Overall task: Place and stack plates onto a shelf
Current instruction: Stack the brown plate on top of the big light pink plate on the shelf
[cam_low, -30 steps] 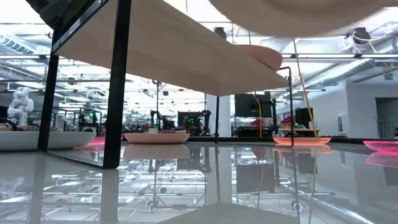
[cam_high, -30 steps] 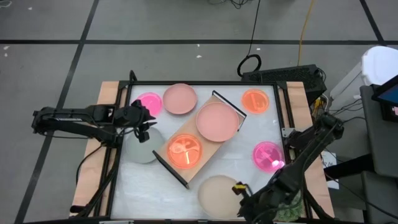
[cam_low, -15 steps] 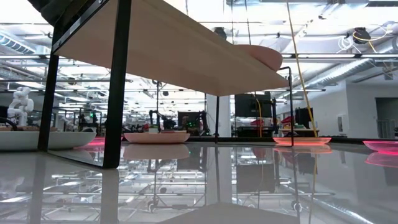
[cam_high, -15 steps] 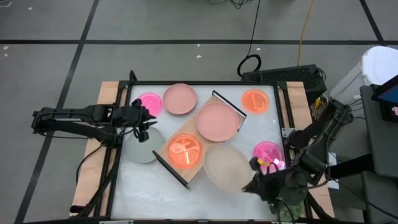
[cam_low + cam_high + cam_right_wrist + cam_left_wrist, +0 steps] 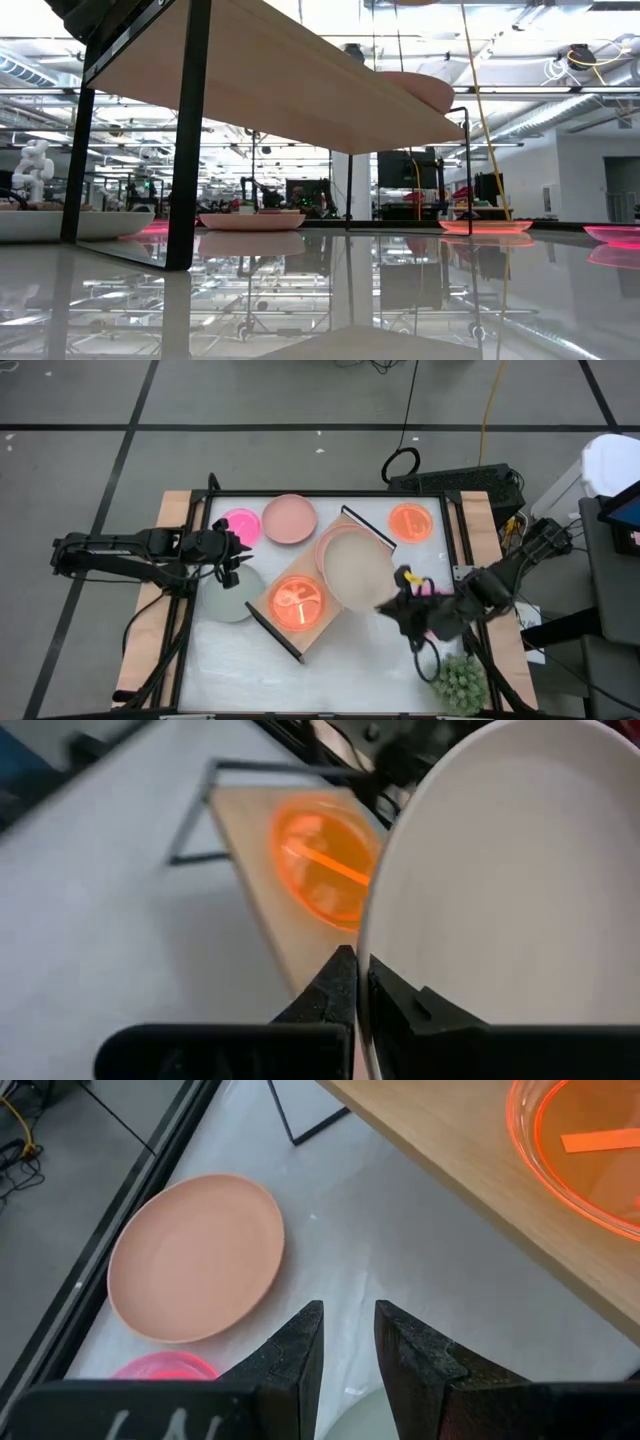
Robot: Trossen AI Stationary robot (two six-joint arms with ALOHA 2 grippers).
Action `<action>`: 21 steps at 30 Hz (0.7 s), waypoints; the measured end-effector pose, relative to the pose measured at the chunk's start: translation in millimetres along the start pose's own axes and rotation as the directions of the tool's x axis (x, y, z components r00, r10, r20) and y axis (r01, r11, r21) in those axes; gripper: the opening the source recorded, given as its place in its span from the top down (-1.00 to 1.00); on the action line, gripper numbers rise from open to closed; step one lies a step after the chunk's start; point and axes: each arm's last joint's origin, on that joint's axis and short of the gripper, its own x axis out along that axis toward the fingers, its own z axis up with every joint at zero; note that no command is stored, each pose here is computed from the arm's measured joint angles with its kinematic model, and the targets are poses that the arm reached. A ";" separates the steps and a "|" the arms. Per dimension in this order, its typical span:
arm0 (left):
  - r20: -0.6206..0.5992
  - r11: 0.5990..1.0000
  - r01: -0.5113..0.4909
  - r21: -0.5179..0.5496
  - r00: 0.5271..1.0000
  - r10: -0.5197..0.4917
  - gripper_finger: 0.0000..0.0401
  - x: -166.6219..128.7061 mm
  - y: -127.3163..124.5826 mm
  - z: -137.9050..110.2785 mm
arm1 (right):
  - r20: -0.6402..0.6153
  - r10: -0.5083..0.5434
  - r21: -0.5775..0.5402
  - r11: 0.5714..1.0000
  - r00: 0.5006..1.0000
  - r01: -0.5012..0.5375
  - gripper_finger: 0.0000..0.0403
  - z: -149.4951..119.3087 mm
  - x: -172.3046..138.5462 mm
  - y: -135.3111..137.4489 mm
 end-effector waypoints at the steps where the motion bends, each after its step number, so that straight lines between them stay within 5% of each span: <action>1: 0.000 1.000 0.000 0.000 1.000 0.000 0.51 0.0 0.0 0.0 | -0.012 -0.016 -0.001 1.000 1.000 0.016 1.00 -1.4 2.7 -5.0; 21: 0.004 1.000 0.000 -0.010 1.000 0.000 0.51 0.1 0.0 0.4 | -0.270 0.066 0.115 0.993 0.961 -0.036 1.00 -46.1 50.3 -68.8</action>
